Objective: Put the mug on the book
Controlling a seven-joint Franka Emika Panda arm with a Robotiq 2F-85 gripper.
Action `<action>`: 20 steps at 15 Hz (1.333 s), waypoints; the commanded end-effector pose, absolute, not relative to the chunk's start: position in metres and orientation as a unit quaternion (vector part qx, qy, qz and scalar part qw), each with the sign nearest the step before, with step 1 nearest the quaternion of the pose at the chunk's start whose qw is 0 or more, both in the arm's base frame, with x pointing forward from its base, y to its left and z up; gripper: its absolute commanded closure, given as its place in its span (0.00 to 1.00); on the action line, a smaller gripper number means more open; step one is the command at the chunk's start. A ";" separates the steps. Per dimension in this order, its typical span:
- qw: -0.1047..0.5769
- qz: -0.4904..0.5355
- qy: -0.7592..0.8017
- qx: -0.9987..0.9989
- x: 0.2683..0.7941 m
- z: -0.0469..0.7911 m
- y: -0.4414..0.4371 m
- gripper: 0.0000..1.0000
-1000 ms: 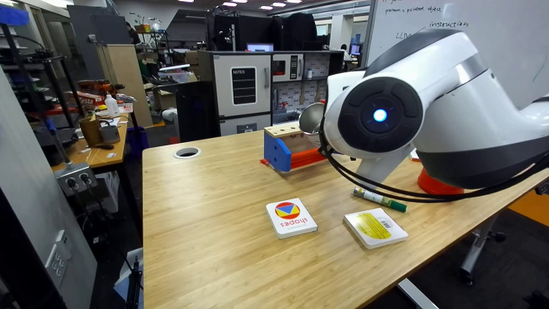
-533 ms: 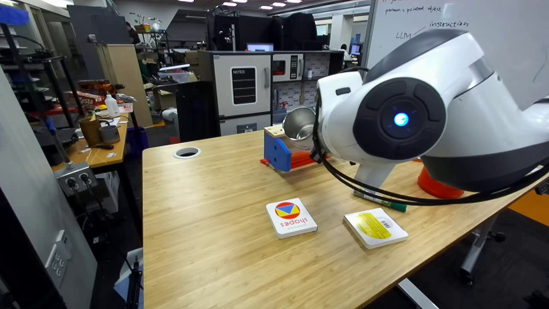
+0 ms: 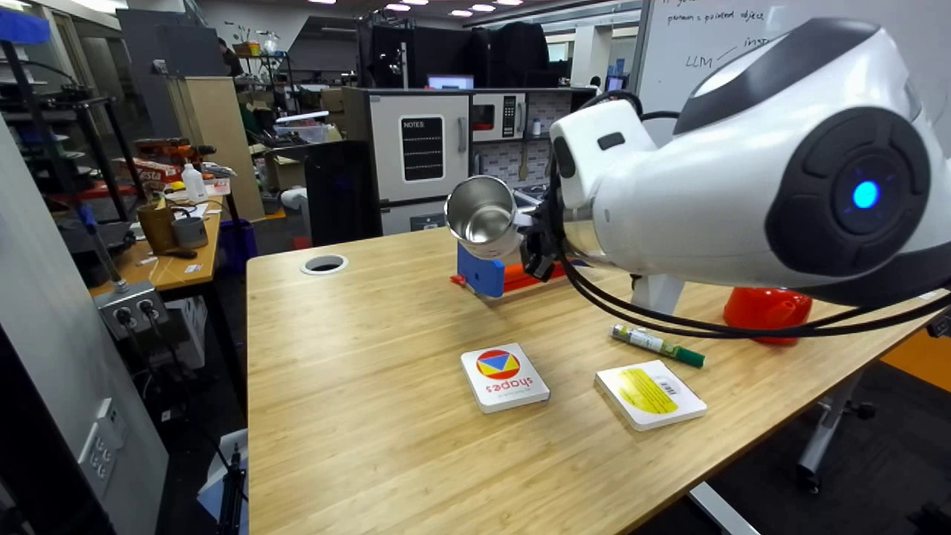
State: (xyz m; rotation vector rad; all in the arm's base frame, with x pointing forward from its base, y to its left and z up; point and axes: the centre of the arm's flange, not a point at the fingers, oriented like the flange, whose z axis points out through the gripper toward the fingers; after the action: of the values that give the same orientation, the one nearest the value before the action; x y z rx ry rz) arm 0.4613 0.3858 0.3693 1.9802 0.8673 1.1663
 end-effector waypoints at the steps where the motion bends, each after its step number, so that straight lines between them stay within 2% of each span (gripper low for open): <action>1: 0.319 0.464 0.370 0.739 0.449 0.379 0.370 0.96; 5: 0.296 0.455 0.379 0.750 0.445 0.374 0.363 0.96; 12: 0.193 0.438 0.387 0.788 0.449 0.368 0.354 0.96; 20: 0.154 0.415 0.412 0.797 0.432 0.356 0.351 0.96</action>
State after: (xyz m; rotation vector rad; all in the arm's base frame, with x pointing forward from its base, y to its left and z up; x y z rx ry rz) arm 0.4409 0.3605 0.3501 2.2744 1.1325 1.1930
